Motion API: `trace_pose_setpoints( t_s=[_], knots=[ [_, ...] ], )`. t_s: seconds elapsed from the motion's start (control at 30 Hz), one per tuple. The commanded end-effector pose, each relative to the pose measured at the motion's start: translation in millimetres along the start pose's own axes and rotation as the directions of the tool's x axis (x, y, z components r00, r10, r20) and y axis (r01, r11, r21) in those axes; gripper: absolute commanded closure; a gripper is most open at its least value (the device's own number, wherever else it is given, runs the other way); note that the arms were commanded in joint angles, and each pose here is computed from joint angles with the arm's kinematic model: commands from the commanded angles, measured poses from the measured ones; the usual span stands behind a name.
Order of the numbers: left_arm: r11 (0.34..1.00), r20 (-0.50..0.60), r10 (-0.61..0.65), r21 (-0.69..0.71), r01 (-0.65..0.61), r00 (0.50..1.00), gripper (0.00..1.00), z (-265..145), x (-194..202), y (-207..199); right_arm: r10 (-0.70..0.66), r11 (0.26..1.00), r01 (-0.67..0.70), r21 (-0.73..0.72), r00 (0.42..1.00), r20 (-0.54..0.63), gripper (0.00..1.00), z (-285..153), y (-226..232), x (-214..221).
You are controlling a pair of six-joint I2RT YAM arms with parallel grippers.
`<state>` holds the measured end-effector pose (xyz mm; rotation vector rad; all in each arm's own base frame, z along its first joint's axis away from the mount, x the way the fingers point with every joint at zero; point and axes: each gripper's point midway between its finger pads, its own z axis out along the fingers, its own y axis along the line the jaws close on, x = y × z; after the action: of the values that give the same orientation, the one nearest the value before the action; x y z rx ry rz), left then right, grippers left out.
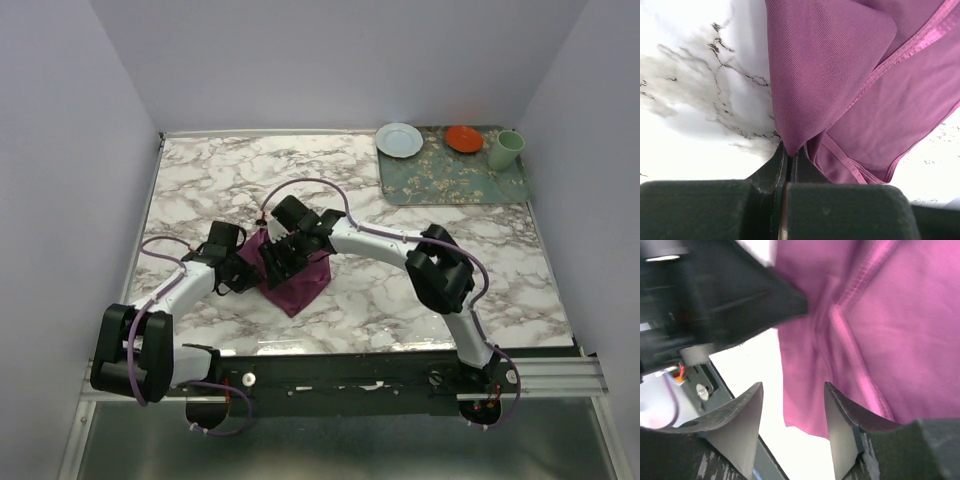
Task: Fold the napkin, place the utensils inside, and roll it up
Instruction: Roll the napkin with the utensil
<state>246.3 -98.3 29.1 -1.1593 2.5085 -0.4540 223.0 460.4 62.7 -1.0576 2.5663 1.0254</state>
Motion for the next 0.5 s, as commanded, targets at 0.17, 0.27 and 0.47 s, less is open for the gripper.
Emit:
trace_pose_setpoints(
  t_s=[0.17,0.27,0.47],
  knots=[
    [0.997,-0.007,0.007,-0.073,-0.008,1.0,1.0,-0.4,-1.7,1.7,-0.236,0.939,0.199,0.282,0.966,0.107,0.39,19.8,18.5,-3.1],
    [0.997,-0.017,0.002,-0.071,-0.003,1.0,1.0,-0.2,-0.5,-0.2,-0.285,0.915,0.241,0.324,0.954,0.096,0.38,32.1,15.0,0.2],
    [0.998,-0.039,-0.012,-0.067,0.01,0.999,1.0,0.7,2.4,-4.1,-0.346,0.871,0.29,0.397,0.935,0.078,0.39,45.6,10.8,5.3]
  ],
)
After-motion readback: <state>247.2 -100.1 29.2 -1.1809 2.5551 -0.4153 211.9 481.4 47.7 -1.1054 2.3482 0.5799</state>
